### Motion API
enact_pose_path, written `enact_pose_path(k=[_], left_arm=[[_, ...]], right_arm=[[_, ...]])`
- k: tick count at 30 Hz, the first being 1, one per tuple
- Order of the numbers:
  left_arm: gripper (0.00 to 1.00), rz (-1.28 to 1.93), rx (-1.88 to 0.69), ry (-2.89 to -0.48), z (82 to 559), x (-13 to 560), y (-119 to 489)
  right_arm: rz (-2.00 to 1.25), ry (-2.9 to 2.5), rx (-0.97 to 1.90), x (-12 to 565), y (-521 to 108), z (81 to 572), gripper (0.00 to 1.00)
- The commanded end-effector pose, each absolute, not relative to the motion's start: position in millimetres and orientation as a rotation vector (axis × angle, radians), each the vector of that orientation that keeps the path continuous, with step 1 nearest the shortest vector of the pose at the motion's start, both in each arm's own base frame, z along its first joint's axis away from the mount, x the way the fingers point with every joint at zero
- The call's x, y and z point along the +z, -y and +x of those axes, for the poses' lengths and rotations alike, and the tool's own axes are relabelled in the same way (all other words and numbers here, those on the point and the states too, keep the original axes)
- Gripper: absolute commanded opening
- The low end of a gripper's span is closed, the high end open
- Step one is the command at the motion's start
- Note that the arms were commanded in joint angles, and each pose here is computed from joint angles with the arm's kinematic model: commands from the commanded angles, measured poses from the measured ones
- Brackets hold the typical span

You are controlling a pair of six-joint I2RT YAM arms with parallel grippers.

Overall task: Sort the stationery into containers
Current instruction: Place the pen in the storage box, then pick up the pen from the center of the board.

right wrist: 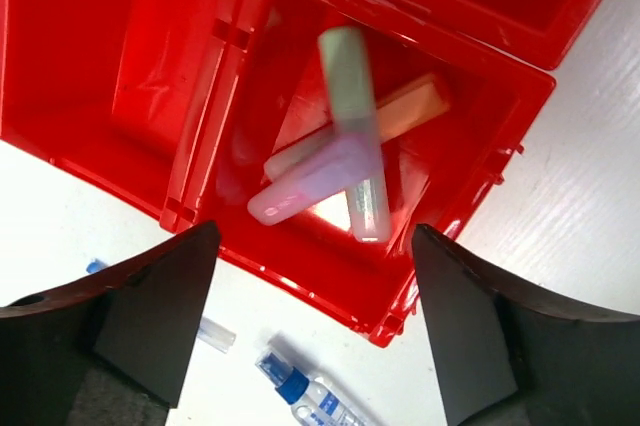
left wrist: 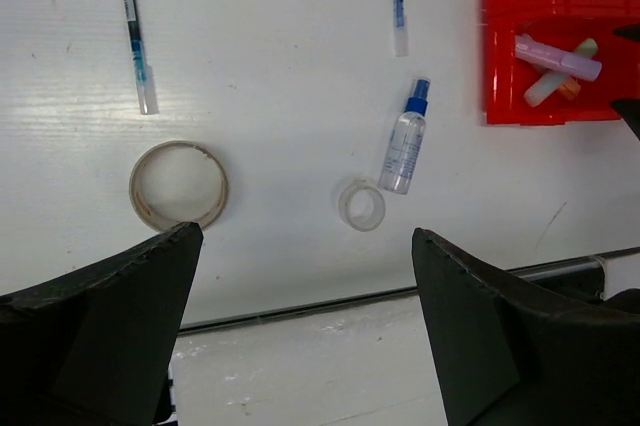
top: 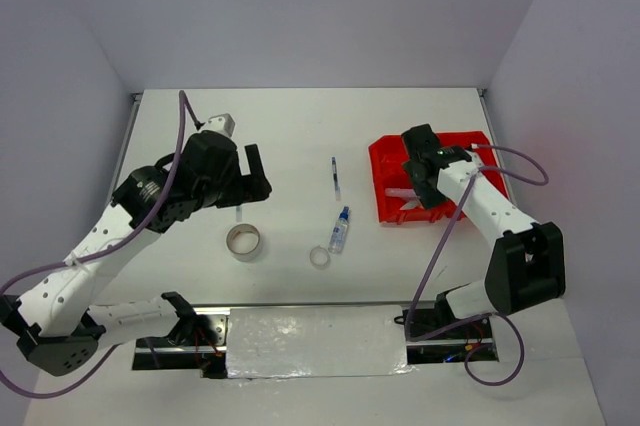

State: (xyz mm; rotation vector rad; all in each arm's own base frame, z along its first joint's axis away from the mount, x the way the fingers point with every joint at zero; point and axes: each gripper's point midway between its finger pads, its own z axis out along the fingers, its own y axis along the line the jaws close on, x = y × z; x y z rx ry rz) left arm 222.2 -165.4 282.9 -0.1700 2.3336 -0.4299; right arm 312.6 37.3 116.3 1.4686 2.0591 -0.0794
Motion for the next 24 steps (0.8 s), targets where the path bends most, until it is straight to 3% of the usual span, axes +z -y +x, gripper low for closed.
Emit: enact_pose_path(k=[1,4,6,8,11,16,24], left_arm=[[0.99,-0.188,-0.414,-2.315,230.5,292.4,160.8],[0.99,-0.216,-0.372,-2.344,238.8,286.5,155.3],[0.99,-0.273,-0.32,-2.359,242.8,282.0,143.5],[0.99,-0.311,-0.305,-2.362,247.8,280.5,136.5],[0.99,-0.335,-0.331,-2.338,251.1,287.0,131.3],[0.99,-0.306,-0.367,-2.324,250.0,295.2,128.5],[0.99,-0.219,-0.377,-2.363,244.0,289.4,128.2]], right_arm=[[1.401,-2.053,-0.035,129.3,-36.9,325.6,0.86],[1.284,-2.069,0.028,149.9,-43.5,338.2,0.87],[1.121,-2.092,0.132,170.1,-59.2,356.3,0.8],[0.78,-2.169,0.231,192.0,-95.9,365.5,0.74],[0.416,-2.183,0.259,214.7,-136.9,383.3,0.74],[-0.011,-2.514,0.192,146.8,-200.7,387.4,0.8],[-0.134,-2.643,0.052,79.5,-231.7,405.7,0.74]])
